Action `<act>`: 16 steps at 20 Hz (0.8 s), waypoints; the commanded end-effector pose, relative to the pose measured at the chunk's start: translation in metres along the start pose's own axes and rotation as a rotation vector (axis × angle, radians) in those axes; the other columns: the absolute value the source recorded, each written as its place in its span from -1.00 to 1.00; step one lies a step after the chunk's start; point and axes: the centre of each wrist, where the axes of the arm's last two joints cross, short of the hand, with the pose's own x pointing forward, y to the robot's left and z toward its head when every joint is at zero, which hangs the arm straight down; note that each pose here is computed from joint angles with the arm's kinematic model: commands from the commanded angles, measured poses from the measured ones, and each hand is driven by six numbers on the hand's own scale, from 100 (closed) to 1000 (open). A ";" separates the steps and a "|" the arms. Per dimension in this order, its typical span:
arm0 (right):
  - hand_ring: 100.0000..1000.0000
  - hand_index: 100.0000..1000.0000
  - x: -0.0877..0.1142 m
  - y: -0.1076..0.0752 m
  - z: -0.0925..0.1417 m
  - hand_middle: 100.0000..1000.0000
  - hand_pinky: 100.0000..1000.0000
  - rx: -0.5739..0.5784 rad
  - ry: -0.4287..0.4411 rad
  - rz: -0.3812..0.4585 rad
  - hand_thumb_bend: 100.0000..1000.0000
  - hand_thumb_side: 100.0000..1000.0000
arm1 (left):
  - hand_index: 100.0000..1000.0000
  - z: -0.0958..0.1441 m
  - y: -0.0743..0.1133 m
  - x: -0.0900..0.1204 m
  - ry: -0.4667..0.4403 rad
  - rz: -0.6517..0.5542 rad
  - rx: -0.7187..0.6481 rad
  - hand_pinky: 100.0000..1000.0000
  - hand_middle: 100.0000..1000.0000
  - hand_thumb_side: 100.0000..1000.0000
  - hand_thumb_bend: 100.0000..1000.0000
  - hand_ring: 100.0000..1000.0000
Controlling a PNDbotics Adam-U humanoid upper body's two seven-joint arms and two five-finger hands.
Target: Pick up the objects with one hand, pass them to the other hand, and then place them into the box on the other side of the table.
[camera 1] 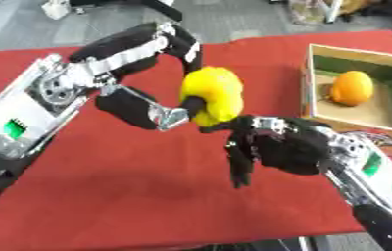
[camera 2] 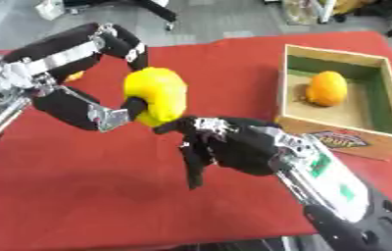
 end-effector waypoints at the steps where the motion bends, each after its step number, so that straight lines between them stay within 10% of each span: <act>1: -0.40 1.00 0.006 0.000 0.000 -0.59 -0.18 0.012 0.013 0.025 -1.00 0.75 | -0.06 -0.002 0.006 0.000 0.006 0.000 -0.001 0.27 -0.20 -0.62 -1.00 -0.08; 16: -0.40 1.00 0.017 0.005 0.001 -0.59 -0.19 0.104 0.014 0.059 -1.00 0.80 | -0.05 -0.006 0.003 -0.014 0.057 0.047 -0.050 0.26 -0.18 -0.62 -1.00 -0.08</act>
